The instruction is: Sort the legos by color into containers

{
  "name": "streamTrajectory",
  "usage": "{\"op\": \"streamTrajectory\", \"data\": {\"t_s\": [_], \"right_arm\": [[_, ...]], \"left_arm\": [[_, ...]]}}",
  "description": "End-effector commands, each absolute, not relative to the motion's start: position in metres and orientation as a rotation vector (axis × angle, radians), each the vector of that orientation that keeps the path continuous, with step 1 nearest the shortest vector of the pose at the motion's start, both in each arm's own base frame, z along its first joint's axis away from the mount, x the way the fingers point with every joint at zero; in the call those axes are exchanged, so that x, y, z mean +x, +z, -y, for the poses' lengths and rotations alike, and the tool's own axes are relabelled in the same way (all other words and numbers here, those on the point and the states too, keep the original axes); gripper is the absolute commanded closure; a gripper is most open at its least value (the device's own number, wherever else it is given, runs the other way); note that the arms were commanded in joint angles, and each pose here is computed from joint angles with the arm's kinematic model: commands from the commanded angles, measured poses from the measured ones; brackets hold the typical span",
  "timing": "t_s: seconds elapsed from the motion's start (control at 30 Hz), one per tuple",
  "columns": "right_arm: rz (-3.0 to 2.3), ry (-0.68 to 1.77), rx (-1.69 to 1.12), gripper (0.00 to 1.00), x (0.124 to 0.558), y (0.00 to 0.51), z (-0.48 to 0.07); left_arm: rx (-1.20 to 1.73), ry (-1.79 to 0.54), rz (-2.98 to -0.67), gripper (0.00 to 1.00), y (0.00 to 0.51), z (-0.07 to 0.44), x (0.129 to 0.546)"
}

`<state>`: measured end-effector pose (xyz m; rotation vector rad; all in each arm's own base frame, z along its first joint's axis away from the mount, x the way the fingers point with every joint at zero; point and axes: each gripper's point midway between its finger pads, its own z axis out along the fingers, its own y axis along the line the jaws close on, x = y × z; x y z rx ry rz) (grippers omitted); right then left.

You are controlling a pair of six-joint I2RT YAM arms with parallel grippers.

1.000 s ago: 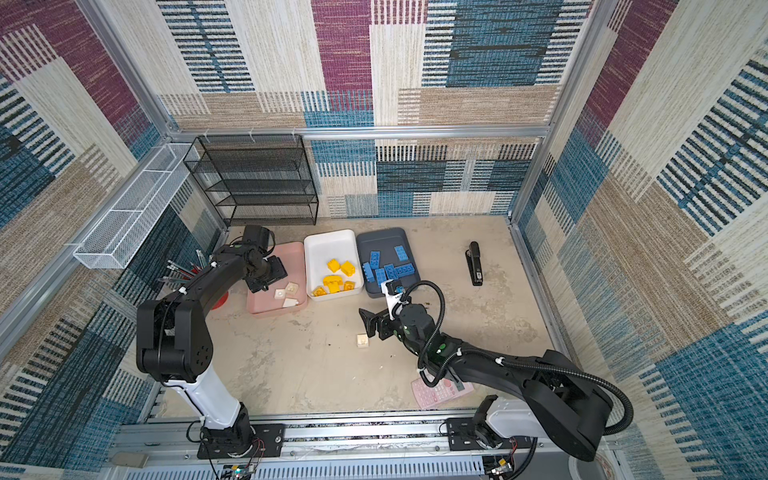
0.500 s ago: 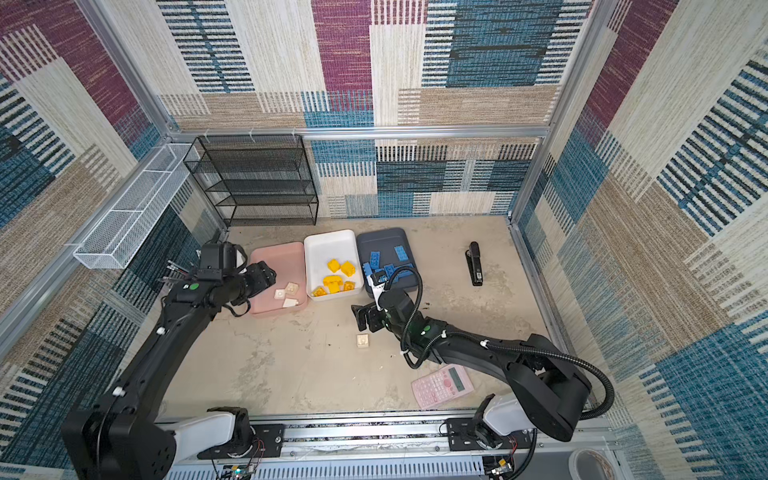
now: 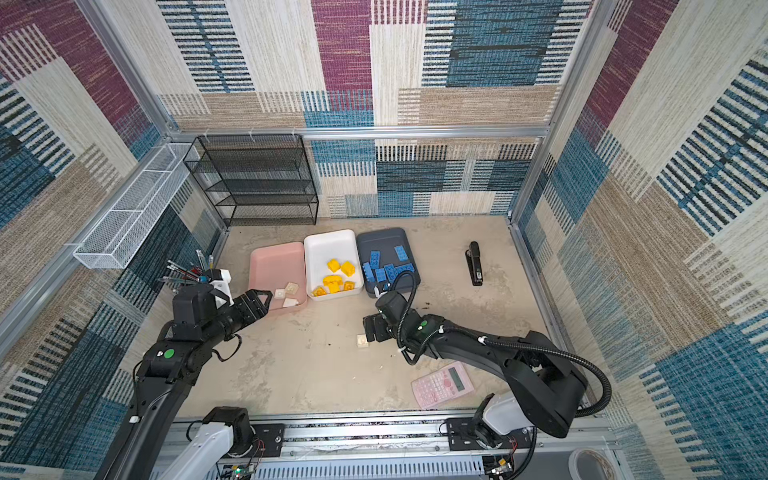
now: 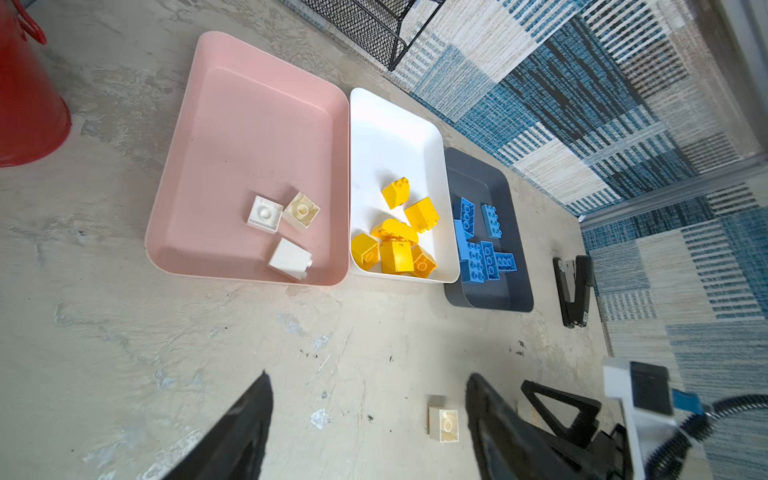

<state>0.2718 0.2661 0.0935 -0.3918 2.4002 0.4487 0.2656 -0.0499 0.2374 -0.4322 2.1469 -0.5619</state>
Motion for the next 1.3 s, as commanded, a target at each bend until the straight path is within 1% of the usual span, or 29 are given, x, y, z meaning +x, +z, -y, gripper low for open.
{"op": "streamTrajectory", "data": {"t_s": [0.0, 0.27, 0.5, 0.67, 0.8, 0.93, 1.03, 1.17, 1.27], "right_arm": [[-2.483, 0.405, -0.354, 0.05, 0.263, 0.078, -0.256], [-2.596, 0.331, -0.291, 0.05, 0.258, 0.045, -0.247], [-2.63, 0.3, -0.327, 0.09, 0.26, 0.033, -0.252], [-2.607, 0.357, -0.35, 0.1, 0.258, 0.041, -0.266], [-2.558, 0.375, -0.34, 0.1, 0.262, 0.06, -0.275], [-2.539, 0.403, -0.372, 0.1, 0.261, 0.07, -0.295], [-2.549, 0.357, -0.378, 0.15, 0.26, 0.065, -0.307], [-2.577, 0.277, -0.374, 0.19, 0.26, 0.054, -0.315], [-2.591, 0.256, -0.38, 0.25, 0.261, 0.048, -0.32]], "left_arm": [[-0.346, -0.623, -2.134, 0.26, 0.242, 0.061, 0.261], [-0.281, -0.71, -2.177, 0.26, 0.238, 0.079, 0.254], [-0.27, -0.731, -2.198, 0.27, 0.234, 0.084, 0.254], [-0.276, -0.734, -2.197, 0.27, 0.234, 0.084, 0.254], [-0.277, -0.73, -2.195, 0.27, 0.233, 0.083, 0.255], [-0.277, -0.732, -2.192, 0.27, 0.234, 0.083, 0.255], [-0.279, -0.73, -2.191, 0.27, 0.234, 0.083, 0.255], [-0.279, -0.728, -2.194, 0.27, 0.234, 0.083, 0.255], [-0.281, -0.728, -2.194, 0.27, 0.233, 0.082, 0.255]]}}
